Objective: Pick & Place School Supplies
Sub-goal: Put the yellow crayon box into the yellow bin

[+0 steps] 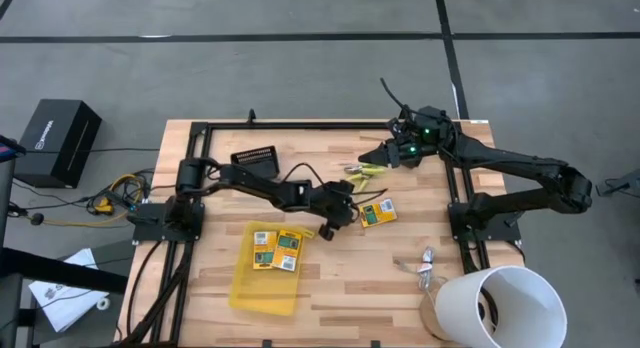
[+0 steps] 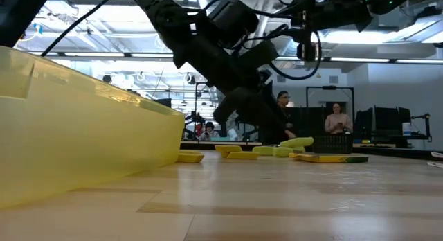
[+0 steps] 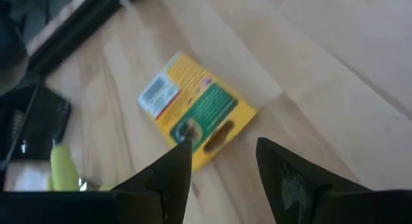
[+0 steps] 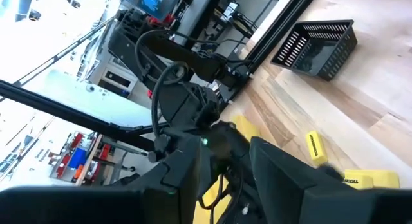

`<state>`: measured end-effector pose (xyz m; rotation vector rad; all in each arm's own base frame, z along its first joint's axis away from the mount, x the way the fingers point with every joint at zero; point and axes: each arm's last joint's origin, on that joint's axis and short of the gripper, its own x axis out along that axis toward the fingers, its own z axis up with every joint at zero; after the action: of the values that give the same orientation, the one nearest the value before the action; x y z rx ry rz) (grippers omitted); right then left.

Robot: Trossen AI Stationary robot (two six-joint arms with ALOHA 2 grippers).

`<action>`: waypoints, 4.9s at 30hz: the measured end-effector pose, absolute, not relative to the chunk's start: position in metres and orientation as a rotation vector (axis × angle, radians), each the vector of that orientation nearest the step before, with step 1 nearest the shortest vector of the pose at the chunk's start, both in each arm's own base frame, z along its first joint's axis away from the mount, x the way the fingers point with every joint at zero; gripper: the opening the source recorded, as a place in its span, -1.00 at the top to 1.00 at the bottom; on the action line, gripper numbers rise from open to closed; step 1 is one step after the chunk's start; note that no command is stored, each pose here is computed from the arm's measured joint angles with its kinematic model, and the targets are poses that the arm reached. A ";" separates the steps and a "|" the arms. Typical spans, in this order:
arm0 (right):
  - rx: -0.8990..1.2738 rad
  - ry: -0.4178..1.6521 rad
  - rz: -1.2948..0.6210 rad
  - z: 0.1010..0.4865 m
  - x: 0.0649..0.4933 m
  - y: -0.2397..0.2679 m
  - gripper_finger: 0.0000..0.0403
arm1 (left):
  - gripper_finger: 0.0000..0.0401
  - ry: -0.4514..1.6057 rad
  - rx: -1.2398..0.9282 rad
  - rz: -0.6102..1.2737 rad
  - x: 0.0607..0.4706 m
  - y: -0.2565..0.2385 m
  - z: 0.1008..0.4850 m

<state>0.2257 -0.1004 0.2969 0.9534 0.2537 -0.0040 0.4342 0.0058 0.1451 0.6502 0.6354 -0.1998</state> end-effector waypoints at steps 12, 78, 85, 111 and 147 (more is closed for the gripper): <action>0.911 0.261 0.043 0.298 0.225 -0.101 0.37 | 0.16 0.664 0.752 -0.212 0.440 -0.004 0.115; 0.874 0.238 0.081 0.301 0.226 -0.101 0.37 | 1.00 0.652 0.747 -0.026 0.484 0.015 0.110; 0.856 0.171 0.106 0.309 0.226 -0.102 0.37 | 1.00 0.600 0.715 -0.023 0.480 -0.001 0.155; 0.818 0.055 0.103 0.322 0.220 -0.116 0.37 | 1.00 0.655 0.636 0.177 0.408 -0.019 0.282; 0.817 0.089 0.162 0.321 0.220 -0.114 0.37 | 0.03 0.930 0.295 -0.003 0.443 -0.052 0.142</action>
<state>0.2199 -0.1140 0.3209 0.8168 0.0889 0.1619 0.4435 -0.0524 0.1417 0.2951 0.9304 -0.0032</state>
